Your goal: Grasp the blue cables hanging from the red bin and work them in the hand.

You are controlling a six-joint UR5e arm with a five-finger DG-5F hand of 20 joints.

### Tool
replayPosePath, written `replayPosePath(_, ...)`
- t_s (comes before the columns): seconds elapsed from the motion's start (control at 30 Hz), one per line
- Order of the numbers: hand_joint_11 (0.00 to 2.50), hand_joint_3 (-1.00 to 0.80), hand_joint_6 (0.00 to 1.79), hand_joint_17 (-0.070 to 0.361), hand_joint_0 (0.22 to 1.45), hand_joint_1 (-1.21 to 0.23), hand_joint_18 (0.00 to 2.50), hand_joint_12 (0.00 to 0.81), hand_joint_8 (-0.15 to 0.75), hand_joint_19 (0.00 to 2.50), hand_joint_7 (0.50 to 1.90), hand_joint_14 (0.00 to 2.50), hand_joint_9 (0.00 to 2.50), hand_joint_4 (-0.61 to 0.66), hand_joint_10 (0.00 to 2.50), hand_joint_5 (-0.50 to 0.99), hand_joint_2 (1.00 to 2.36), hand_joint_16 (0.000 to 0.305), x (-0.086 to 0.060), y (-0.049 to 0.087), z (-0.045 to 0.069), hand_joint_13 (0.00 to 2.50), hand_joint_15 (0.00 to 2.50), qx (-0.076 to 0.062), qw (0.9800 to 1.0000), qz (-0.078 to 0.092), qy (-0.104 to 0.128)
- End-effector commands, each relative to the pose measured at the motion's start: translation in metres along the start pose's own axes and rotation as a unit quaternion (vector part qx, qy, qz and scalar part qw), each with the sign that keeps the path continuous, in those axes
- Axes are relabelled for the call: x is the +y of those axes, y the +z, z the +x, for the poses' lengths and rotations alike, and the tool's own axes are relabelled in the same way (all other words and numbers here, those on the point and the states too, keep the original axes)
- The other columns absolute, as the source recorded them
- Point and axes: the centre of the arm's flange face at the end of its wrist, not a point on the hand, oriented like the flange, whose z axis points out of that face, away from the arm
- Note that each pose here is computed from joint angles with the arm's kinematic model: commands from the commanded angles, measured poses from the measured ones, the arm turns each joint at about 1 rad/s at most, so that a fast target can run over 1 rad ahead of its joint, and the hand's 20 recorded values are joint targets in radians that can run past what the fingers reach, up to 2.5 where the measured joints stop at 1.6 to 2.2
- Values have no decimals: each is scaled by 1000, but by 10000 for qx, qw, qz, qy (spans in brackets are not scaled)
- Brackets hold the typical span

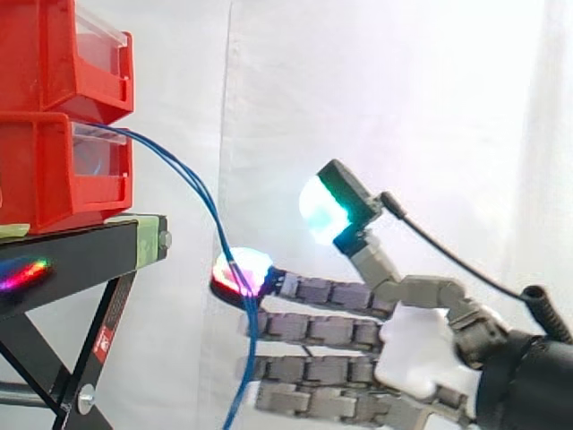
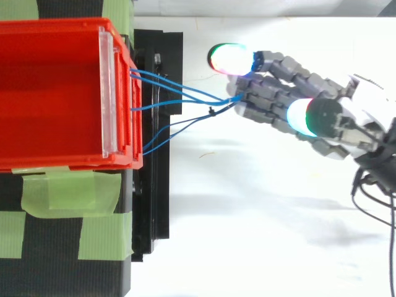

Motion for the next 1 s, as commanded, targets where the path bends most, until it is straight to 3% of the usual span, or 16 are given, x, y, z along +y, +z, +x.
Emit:
replayPosePath(0.0, 150, -925, 7, 153, 797, -576, 0, 365, 211, 223, 714, 6, 242, 246, 3, -128, 1002, 68, -12, 11, 10, 0, 238, 154, 9997, -6, 182)
replayPosePath(0.1, 170, -924, 7, 153, 797, -577, 0, 366, 212, 222, 712, 6, 243, 244, 3, -126, 1002, 68, -11, 16, 10, 0, 240, 207, 9997, 90, 82)
replayPosePath(0.27, 171, -923, 7, 152, 797, -577, 0, 368, 220, 226, 712, 6, 253, 248, 4, -122, 1002, 68, -10, 21, 14, 0, 240, 356, 9993, 76, 82)
replayPosePath(0.43, 184, -927, 7, 152, 796, -577, 0, 371, 226, 223, 713, 7, 264, 250, 4, -119, 1002, 67, -9, 22, 14, 0, 249, 365, 9993, 49, 85)
replayPosePath(0.7, 166, -967, 7, 155, 772, -571, 0, 370, 233, 220, 714, 6, 245, 249, 4, -122, 1001, 69, -10, 21, 11, 0, 245, 353, 9992, 141, 86)
replayPosePath(0.97, 163, -986, 7, 158, 752, -564, 0, 373, 237, 212, 715, 6, 232, 244, 4, -129, 1001, 70, -10, 23, 9, 0, 239, 508, 9985, 214, 45)
